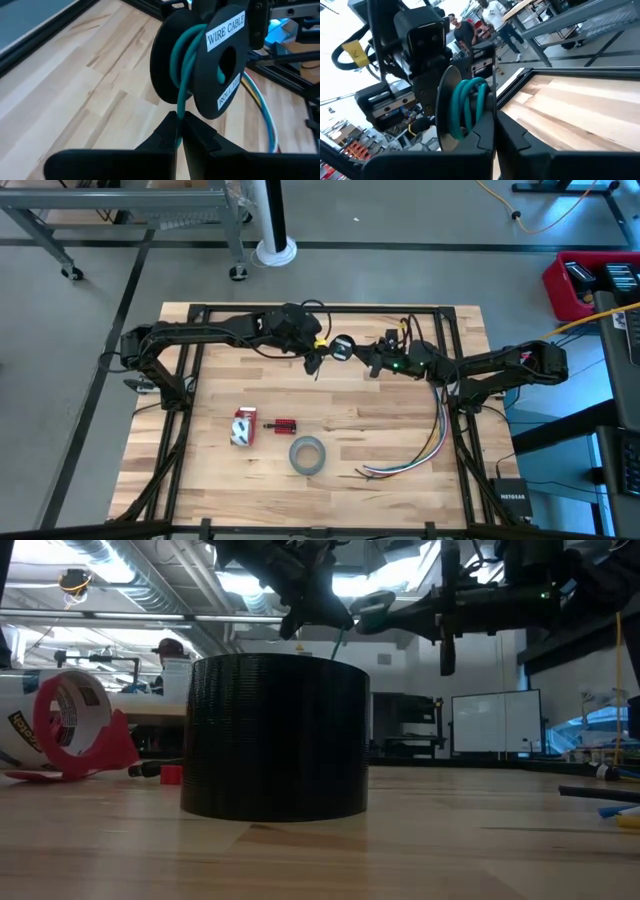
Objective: Coil cords
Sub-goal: Coil the green wire onto the spool
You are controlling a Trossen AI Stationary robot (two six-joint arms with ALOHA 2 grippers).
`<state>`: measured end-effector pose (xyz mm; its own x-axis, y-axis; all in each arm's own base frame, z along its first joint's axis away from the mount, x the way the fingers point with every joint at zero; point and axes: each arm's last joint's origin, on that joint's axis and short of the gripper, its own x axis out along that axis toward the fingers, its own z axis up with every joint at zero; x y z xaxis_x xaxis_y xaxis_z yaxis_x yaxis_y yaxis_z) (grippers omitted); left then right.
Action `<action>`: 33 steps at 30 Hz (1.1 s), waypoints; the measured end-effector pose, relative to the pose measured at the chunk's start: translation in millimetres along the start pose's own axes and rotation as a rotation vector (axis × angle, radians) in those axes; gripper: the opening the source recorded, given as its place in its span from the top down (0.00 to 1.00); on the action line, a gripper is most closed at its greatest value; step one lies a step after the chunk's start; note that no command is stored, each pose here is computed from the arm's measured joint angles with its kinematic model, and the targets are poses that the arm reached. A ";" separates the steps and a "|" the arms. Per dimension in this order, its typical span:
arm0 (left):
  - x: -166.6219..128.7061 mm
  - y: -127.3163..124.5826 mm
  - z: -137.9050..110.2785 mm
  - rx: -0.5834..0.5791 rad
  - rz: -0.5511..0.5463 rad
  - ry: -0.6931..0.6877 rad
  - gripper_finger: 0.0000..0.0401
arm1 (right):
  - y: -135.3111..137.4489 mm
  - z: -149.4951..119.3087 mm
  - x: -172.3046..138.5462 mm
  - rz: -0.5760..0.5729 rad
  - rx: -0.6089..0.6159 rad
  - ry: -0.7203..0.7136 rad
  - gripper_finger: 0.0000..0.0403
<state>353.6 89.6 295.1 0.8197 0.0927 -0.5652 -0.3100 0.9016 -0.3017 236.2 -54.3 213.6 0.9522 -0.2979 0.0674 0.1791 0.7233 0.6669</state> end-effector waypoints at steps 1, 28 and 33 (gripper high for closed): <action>0.2 -1.5 -0.3 0.003 0.007 -0.003 0.98 | -0.1 0.2 0.0 -0.005 0.000 -0.005 0.99; 2.9 -16.3 -0.7 0.036 0.000 -0.047 0.97 | 14.8 17.2 10.5 0.031 -0.043 -0.093 0.99; 3.1 -15.9 -0.8 0.038 0.001 -0.046 0.97 | 13.8 16.1 10.9 0.018 -0.044 -0.079 0.99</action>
<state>360.7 75.3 297.5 0.8409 0.1121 -0.5294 -0.2933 0.9166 -0.2717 245.1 -57.5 235.4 0.9334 -0.3311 0.1384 0.1740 0.7550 0.6322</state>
